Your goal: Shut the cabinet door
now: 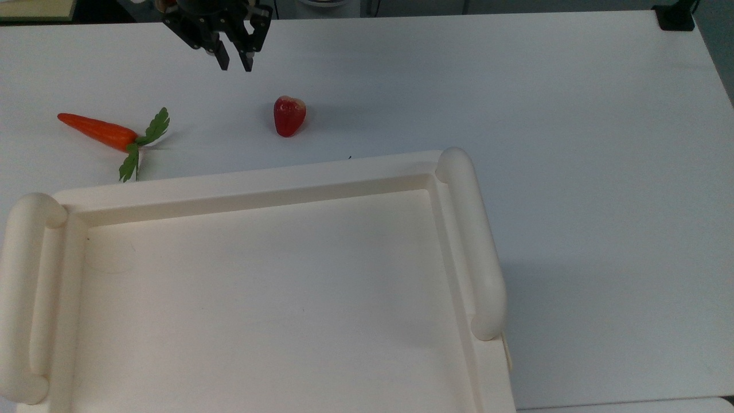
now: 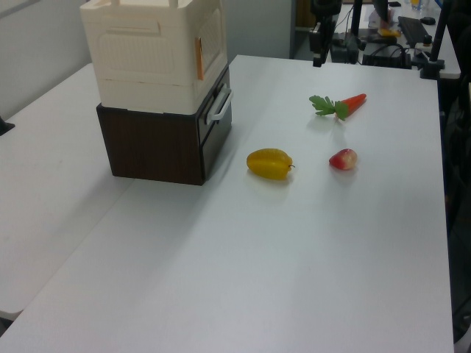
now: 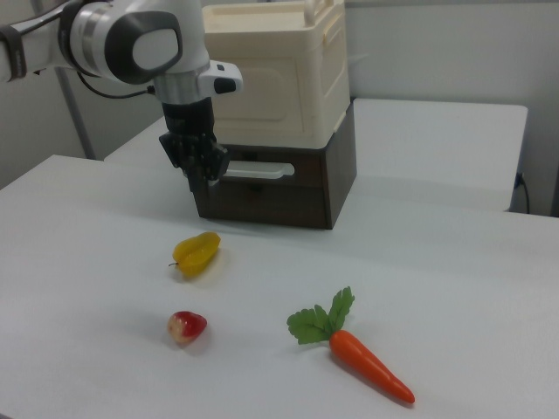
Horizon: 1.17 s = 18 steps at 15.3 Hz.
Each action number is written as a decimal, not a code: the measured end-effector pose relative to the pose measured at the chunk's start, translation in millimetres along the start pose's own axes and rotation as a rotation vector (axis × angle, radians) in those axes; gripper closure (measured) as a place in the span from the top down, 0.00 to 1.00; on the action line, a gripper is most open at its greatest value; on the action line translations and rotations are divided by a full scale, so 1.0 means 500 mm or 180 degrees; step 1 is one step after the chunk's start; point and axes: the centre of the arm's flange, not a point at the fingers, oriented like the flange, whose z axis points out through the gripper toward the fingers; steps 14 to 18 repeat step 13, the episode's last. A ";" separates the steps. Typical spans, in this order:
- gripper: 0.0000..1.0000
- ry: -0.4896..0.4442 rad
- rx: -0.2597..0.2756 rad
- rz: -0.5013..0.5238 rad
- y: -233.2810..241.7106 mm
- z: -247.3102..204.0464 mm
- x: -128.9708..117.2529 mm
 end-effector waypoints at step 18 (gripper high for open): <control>1.00 -0.0037 -0.0089 0.0073 0.097 -0.069 -0.057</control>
